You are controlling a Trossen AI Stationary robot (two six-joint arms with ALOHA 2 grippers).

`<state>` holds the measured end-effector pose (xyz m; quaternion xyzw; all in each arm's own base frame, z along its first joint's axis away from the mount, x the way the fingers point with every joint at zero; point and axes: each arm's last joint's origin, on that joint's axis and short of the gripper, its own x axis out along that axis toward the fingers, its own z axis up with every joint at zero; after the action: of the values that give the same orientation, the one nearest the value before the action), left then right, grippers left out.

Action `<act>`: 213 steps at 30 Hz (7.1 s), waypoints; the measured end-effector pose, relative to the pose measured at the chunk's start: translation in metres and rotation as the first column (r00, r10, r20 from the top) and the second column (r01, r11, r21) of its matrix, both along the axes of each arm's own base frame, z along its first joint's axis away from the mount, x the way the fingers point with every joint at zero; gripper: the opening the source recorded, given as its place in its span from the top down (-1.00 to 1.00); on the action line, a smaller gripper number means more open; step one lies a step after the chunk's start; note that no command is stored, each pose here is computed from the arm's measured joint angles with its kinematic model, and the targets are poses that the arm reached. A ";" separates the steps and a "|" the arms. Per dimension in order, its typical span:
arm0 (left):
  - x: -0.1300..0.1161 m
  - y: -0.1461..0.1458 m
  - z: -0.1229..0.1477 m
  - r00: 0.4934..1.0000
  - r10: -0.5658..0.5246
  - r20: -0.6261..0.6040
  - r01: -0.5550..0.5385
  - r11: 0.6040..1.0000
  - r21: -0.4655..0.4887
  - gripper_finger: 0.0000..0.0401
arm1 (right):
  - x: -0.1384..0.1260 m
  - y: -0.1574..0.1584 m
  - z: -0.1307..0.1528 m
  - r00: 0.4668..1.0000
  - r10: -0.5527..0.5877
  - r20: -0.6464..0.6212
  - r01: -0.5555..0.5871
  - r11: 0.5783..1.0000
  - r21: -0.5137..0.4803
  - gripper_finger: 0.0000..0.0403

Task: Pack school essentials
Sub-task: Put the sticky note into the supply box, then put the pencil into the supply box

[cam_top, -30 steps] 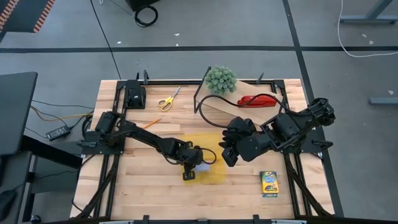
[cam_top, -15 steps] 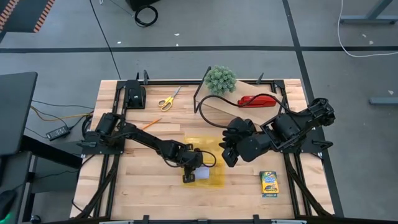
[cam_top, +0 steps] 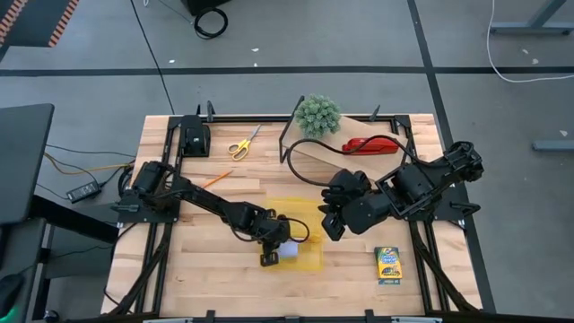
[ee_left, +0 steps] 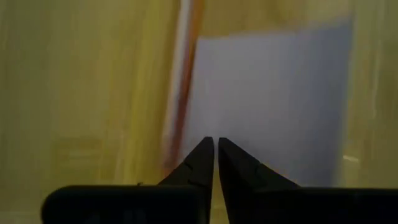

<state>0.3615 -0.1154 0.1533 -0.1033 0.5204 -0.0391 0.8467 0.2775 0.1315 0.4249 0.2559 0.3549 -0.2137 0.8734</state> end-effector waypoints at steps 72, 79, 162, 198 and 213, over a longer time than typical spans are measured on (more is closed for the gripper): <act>-0.177 0.225 -0.022 0.664 0.561 -0.494 -0.545 0.816 0.194 -0.13 | 0.001 -0.006 -0.001 0.995 -0.095 0.007 0.095 0.995 0.035 0.35; -0.175 0.223 -0.029 0.662 0.542 -0.517 -0.525 0.828 0.196 -0.07 | 0.000 -0.005 -0.001 0.996 -0.094 0.004 0.094 0.995 0.045 0.35; -0.146 0.215 -0.015 0.762 0.494 -0.419 -0.467 0.867 0.172 0.97 | 0.000 -0.005 -0.001 0.995 -0.096 0.004 0.095 0.994 0.045 0.35; -0.141 0.133 0.056 0.806 0.562 -0.186 -0.573 0.819 -0.005 0.97 | 0.000 -0.005 -0.001 1.000 0.003 -0.019 -0.004 0.998 -0.057 0.35; -0.108 0.091 0.139 0.824 0.552 0.128 -0.541 0.833 -0.111 0.97 | -0.006 0.004 -0.003 0.990 0.109 -0.086 -0.106 0.993 0.044 0.35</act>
<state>0.2532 -0.0239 0.2921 -0.2740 0.4001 0.1792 0.8560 0.2714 0.1354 0.4224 0.2440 0.4107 -0.1703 0.8619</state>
